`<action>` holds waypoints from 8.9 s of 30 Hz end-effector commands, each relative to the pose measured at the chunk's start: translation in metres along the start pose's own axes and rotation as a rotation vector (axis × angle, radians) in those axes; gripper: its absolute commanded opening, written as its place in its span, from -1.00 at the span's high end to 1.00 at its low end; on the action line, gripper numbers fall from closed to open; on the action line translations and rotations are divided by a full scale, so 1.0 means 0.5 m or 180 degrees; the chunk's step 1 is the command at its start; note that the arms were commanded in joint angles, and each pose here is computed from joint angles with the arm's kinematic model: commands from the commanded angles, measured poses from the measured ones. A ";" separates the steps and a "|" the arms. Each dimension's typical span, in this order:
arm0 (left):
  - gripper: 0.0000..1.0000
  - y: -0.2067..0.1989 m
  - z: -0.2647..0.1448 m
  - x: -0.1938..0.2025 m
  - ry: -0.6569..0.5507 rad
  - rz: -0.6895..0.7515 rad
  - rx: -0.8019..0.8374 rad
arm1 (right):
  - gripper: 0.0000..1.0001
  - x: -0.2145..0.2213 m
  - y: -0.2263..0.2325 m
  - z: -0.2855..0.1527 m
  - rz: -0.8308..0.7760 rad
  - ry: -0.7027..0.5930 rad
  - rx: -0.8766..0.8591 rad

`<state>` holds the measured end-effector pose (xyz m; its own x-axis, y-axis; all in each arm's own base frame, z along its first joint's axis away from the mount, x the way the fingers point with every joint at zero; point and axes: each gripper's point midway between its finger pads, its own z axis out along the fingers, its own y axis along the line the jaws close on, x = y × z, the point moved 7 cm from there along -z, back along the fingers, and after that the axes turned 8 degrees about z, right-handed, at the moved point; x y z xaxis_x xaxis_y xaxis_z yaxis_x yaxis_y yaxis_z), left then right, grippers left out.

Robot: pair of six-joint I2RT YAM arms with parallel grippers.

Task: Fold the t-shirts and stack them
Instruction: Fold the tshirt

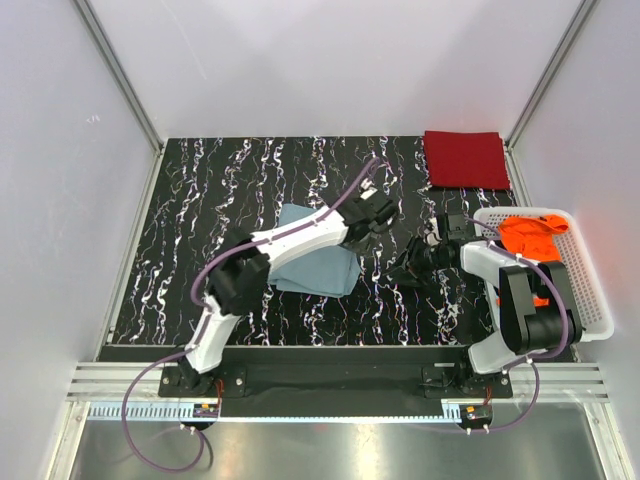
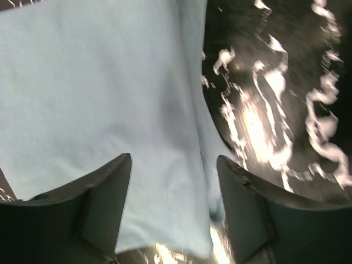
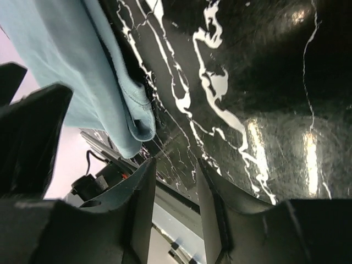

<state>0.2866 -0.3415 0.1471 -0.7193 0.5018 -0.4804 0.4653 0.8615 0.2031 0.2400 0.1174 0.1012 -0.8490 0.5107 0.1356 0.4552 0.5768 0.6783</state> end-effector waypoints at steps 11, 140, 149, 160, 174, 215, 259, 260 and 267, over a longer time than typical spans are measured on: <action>-0.06 -0.012 0.047 -0.022 -0.0012 0.0108 -0.0685 | 0.22 -0.026 0.025 0.025 -0.0090 0.0150 -0.0437; 0.11 0.218 -0.010 0.313 0.0099 -0.1347 0.2177 | 0.46 0.059 0.093 0.106 -0.0677 0.0869 0.0074; -0.10 0.236 -0.099 0.230 -0.0258 -0.1258 0.2367 | 0.31 0.043 0.195 0.069 -0.0684 0.0699 -0.0260; 0.03 0.211 -0.007 0.304 0.0147 -0.1259 0.2389 | 0.44 -0.047 0.224 0.170 -0.0589 0.0744 -0.0197; -0.14 0.229 -0.092 0.270 -0.0143 -0.1467 0.2446 | 0.30 -0.109 0.156 0.123 -0.0535 0.0445 -0.0028; 0.48 0.280 0.036 0.452 0.0554 -0.2752 0.1901 | 0.06 0.222 0.028 0.015 -0.0487 0.0565 0.0133; -0.26 0.250 -0.223 0.174 -0.0628 -0.1692 0.2397 | 0.48 -0.127 0.162 0.151 -0.0666 -0.0155 0.0218; -0.26 0.249 -0.218 0.173 -0.0621 -0.1681 0.2398 | 0.37 -0.139 0.169 0.152 -0.0708 -0.0143 0.0272; -0.25 0.232 -0.157 0.148 -0.0634 -0.1695 0.2655 | -0.13 -0.134 0.206 0.086 -0.0806 -0.0076 0.0492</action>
<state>0.2323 -0.1865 0.1944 -0.9090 -0.0234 -0.4162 0.2911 0.6792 -0.6738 0.3759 0.1799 0.1100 -0.9145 0.4002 -0.0599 0.2842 0.7406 0.6089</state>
